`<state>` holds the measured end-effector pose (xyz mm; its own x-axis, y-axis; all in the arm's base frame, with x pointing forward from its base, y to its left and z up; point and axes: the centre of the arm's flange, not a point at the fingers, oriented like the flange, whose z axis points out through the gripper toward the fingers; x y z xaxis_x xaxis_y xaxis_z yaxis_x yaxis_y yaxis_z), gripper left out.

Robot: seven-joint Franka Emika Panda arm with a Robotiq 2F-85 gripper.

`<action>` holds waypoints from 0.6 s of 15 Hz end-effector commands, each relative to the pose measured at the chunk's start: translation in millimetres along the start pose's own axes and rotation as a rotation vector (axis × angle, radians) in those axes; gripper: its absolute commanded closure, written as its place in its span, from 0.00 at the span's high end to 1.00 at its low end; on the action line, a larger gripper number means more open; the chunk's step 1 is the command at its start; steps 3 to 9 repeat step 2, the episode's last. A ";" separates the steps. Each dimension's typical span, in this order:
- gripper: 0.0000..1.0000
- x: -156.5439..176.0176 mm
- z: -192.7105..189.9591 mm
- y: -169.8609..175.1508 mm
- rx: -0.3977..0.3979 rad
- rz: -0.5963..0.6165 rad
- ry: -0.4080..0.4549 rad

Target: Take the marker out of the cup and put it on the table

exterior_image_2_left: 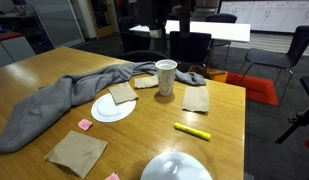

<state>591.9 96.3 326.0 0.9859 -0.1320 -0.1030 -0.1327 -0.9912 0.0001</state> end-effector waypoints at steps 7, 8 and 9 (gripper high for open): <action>1.00 -0.6 1.2 0.2 0.000 0.000 -0.001; 1.00 -0.6 1.2 0.2 0.000 0.000 -0.001; 1.00 -0.6 1.2 0.2 0.000 0.000 -0.001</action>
